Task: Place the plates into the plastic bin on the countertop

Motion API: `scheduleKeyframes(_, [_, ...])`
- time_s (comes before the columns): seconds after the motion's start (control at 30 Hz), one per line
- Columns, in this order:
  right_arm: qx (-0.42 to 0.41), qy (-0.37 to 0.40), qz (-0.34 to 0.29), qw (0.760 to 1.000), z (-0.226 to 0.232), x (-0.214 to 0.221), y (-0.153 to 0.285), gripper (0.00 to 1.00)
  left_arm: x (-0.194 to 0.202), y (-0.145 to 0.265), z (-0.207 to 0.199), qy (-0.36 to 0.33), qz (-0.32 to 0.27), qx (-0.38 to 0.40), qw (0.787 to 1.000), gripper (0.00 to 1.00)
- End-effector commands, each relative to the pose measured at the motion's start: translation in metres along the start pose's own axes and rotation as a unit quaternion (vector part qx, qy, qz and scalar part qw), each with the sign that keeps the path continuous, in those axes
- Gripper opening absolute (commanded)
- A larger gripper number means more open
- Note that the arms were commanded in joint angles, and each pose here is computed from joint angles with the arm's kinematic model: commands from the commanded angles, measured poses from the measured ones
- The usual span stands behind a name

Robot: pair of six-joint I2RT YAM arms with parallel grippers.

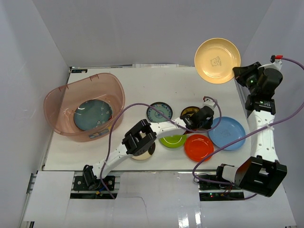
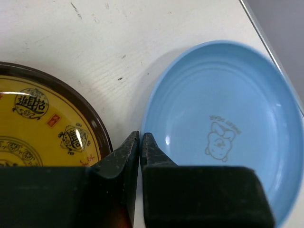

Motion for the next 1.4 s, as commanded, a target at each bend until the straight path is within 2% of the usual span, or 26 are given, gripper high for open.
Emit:
scheduleKeyframes(0.0, [-0.062,0.009,-0.074,0.995,0.04,-0.05,0.02,0.08,-0.077,0.05,-0.046,0.023,-0.09,0.057,0.994,0.0])
scheduleKeyframes(0.2, [-0.083,0.012,-0.094,0.992,0.056,-0.07,0.034,0.08,-0.115,0.081,-0.067,0.036,-0.136,0.1,0.985,0.0])
scheduleKeyframes(0.3, [-0.097,0.011,-0.107,0.989,0.065,-0.089,0.04,0.08,-0.12,0.096,-0.055,0.047,-0.144,0.094,0.984,0.0])
scheduleKeyframes(0.33, [-0.111,0.003,-0.1,0.989,0.067,-0.093,0.042,0.08,-0.139,0.116,-0.057,0.058,-0.164,0.103,0.979,0.0])
scheduleKeyframes(0.4, [-0.134,0.003,-0.104,0.986,0.077,-0.105,0.046,0.08,-0.16,0.132,-0.038,0.082,-0.182,0.094,0.975,0.0])
scheduleKeyframes(0.53, [-0.144,0.001,-0.116,0.983,0.085,-0.116,0.057,0.08,-0.19,0.2,0.021,0.11,-0.224,0.038,0.968,0.0])
scheduleKeyframes(0.6, [-0.151,0.0,-0.115,0.982,0.088,-0.117,0.058,0.08,-0.204,0.224,0.059,0.126,-0.24,0.001,0.963,0.0])
scheduleKeyframes(0.63, [-0.162,0.0,-0.11,0.981,0.09,-0.117,0.059,0.08,-0.208,0.252,0.091,0.141,-0.251,-0.037,0.957,0.0])
scheduleKeyframes(0.7, [-0.178,-0.018,-0.098,0.979,0.091,-0.114,0.055,0.08,-0.211,0.282,0.123,0.162,-0.265,-0.071,0.948,0.0])
scheduleKeyframes(0.73, [-0.193,-0.017,-0.096,0.976,0.093,-0.114,0.054,0.08,-0.21,0.313,0.153,0.181,-0.274,-0.106,0.939,0.0])
scheduleKeyframes(0.8, [-0.219,-0.026,-0.075,0.972,0.101,-0.108,0.049,0.08,-0.211,0.347,0.181,0.204,-0.289,-0.133,0.926,0.0])
scheduleKeyframes(0.83, [-0.227,-0.027,-0.067,0.971,0.105,-0.105,0.046,0.08,-0.208,0.367,0.213,0.22,-0.293,-0.181,0.913,0.0])
scheduleKeyframes(0.87, [-0.242,-0.02,-0.049,0.969,0.115,-0.095,0.04,0.08,-0.212,0.395,0.219,0.226,-0.316,-0.195,0.901,0.0])
scheduleKeyframes(0.9, [-0.243,-0.015,-0.052,0.969,0.122,-0.093,0.038,0.08,-0.205,0.407,0.232,0.233,-0.308,-0.228,0.894,0.0])
scheduleKeyframes(1.0, [-0.264,-0.001,-0.017,0.964,0.155,-0.06,0.026,0.08,-0.194,0.455,0.292,0.262,-0.328,-0.335,0.844,0.0])
scheduleKeyframes(1.07, [-0.298,0.001,0.021,0.954,0.185,-0.029,0.021,0.08,-0.178,0.468,0.314,0.28,-0.323,-0.371,0.824,0.0])
scheduleKeyframes(1.13, [-0.298,0.001,0.038,0.954,0.197,-0.009,0.011,0.08,-0.167,0.49,0.343,0.311,-0.34,-0.41,0.787,0.0])
scheduleKeyframes(1.17, [-0.316,0.003,0.056,0.947,0.214,0.007,0.013,0.08,-0.158,0.491,0.352,0.324,-0.331,-0.411,0.785,0.0])
scheduleKeyframes(1.2, [-0.315,0.012,0.055,0.947,0.221,0.012,0.011,0.08,-0.154,0.497,0.366,0.336,-0.332,-0.425,0.772,0.0])
scheduleKeyframes(1.37, [-0.35,0.036,0.109,0.93,0.274,0.077,0.008,0.08,-0.135,0.488,0.395,0.364,-0.293,-0.468,0.75,0.0])
Point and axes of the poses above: each gripper's point midway between its finger pads, its own y axis back along the fingers, its own z axis along the line the jaws close on, x = y × z, the point moved 7 cm from there along y, back along the fingers, and after that the axes turned 6 degrees about y, right-handed, at the moved point
